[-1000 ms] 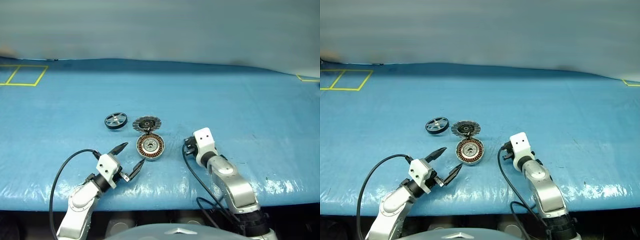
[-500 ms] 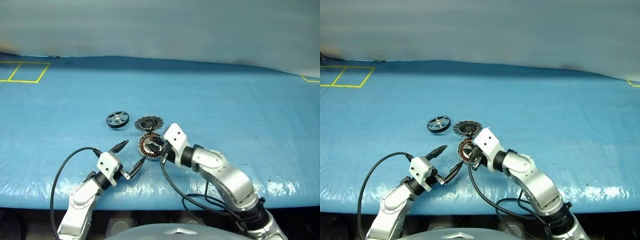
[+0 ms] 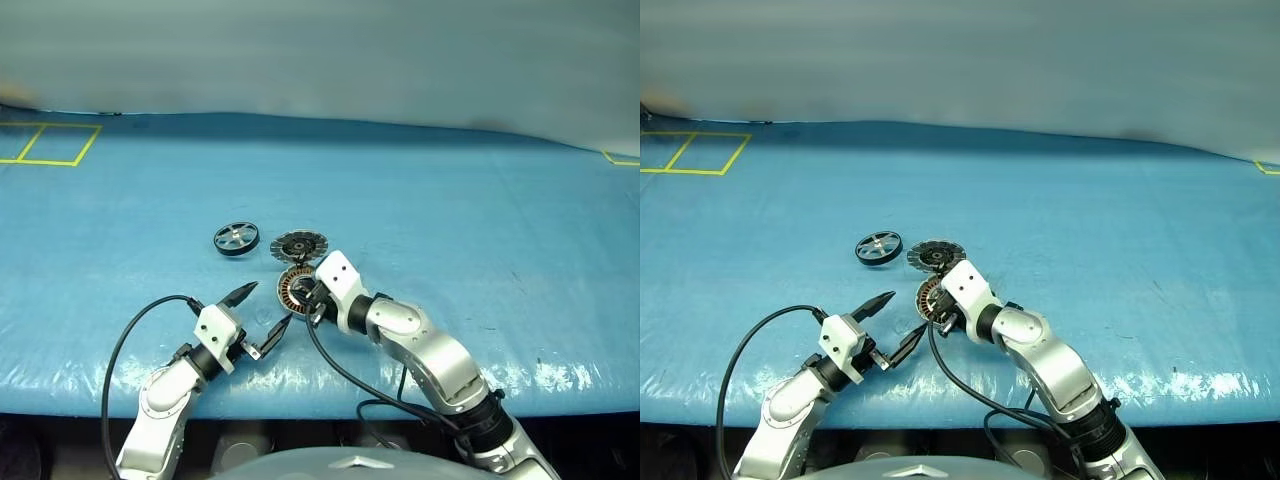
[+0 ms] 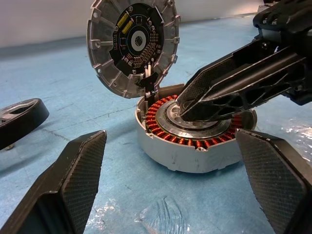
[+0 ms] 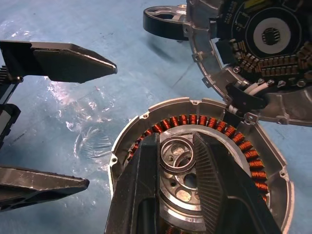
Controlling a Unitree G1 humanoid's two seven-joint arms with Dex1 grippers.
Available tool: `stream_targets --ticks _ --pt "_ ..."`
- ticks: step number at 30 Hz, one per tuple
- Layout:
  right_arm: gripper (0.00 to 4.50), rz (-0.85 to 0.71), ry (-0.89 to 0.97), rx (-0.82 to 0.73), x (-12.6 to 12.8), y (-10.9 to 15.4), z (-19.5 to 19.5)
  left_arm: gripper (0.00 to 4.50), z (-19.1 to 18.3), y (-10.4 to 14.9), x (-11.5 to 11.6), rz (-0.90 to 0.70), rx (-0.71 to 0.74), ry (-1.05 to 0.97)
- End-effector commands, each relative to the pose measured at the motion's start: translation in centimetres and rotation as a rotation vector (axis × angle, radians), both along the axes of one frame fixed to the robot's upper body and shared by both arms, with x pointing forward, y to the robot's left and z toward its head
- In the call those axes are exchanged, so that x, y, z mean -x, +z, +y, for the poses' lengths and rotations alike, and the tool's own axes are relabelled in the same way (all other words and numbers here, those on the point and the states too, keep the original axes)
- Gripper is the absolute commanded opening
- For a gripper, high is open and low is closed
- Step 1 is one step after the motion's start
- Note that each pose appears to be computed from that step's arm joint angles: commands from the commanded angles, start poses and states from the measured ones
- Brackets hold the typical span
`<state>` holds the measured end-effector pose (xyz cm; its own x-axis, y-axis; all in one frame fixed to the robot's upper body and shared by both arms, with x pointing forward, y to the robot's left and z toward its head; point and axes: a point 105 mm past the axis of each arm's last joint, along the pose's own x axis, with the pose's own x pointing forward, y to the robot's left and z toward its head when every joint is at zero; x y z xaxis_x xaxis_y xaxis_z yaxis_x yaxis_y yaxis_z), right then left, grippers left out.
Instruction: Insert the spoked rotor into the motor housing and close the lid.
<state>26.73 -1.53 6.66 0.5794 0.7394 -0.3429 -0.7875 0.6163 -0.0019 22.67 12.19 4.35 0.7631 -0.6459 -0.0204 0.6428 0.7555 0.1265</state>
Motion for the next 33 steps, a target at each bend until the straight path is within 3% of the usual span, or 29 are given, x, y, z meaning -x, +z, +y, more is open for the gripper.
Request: stream_targets --ticks 1,12,19,24,27,33 --pt "0.66 -0.029 -0.024 -0.026 -0.5 0.6 -0.2 4.50 -0.4 0.5 -0.1 -0.024 0.023 -0.016" --pt "0.66 -0.005 -0.039 -0.010 -0.7 -0.3 -0.6 4.50 -0.4 0.4 -0.2 -0.025 0.026 -0.010" --pt "2.93 -0.029 -0.039 -0.013 -0.5 0.5 -0.9 4.50 -0.5 0.3 -0.1 -0.020 0.032 -0.009" --pt "2.93 -0.046 -0.005 -0.064 0.4 2.6 -0.7 4.50 -0.5 0.3 0.1 -0.018 0.036 -0.007" --pt "2.31 -0.041 -0.008 -0.071 0.5 3.0 -0.8 4.50 -0.6 0.3 0.1 -0.016 0.037 -0.009" --pt "0.33 -0.005 -0.017 -0.048 0.8 2.1 -0.7 4.50 -0.8 0.3 0.0 -0.019 0.039 -0.016"
